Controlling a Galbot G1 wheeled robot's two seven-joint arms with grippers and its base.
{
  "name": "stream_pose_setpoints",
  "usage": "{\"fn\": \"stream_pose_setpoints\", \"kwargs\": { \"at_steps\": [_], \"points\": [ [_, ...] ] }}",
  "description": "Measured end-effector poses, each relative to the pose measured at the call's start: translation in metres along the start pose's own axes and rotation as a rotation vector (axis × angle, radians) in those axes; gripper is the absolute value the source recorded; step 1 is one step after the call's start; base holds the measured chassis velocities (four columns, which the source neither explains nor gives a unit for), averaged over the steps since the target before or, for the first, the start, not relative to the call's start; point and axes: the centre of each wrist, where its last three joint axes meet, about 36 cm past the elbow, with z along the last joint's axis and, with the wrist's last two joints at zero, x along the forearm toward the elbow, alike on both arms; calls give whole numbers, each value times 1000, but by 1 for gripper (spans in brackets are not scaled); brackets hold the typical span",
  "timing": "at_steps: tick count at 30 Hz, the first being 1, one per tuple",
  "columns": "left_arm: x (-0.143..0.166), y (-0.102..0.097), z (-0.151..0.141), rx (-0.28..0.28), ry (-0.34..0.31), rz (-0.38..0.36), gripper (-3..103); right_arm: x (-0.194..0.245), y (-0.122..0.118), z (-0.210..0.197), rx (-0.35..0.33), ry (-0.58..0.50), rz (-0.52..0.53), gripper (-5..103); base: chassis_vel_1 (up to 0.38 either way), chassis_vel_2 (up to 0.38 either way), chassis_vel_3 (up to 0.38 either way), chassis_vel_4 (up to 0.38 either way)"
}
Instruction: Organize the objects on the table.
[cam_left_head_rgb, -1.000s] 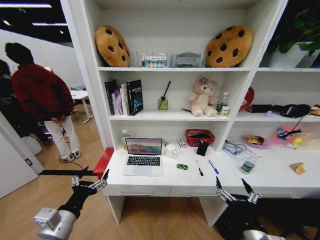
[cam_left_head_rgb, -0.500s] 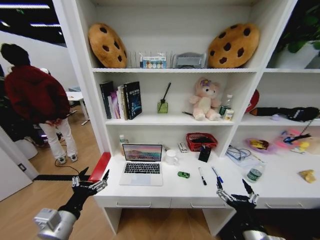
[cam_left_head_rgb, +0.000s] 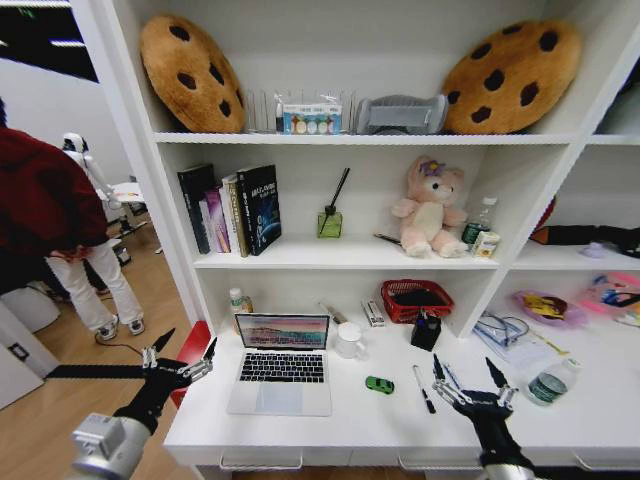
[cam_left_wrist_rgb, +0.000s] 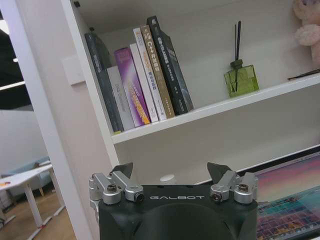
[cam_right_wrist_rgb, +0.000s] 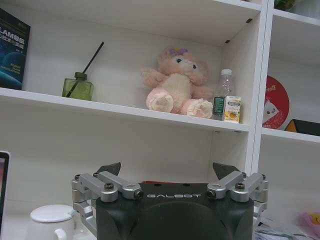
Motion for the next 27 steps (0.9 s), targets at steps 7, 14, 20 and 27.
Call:
{"fn": "stream_pose_setpoints", "kwargs": {
  "at_steps": [7, 14, 20, 27],
  "points": [
    [-29, 27, 15, -251, -84, 118, 58, 7, 2, 13, 14, 3, 3, 100, 19, -18, -20, 27],
    [-83, 67, 0, -428, -120, 276, 32, 16, -2, 26, 33, 11, 34, 100, 0, 0, 0, 0],
    [-128, 90, 5, -493, -85, 391, 11, 26, -4, 33, 40, 29, 43, 100, 0, 0, 0, 0],
    [-178, 92, -4, -567, -87, 569, 0, 32, -7, 41, 47, 42, 58, 100, 0, 0, 0, 0]
  ]
}}
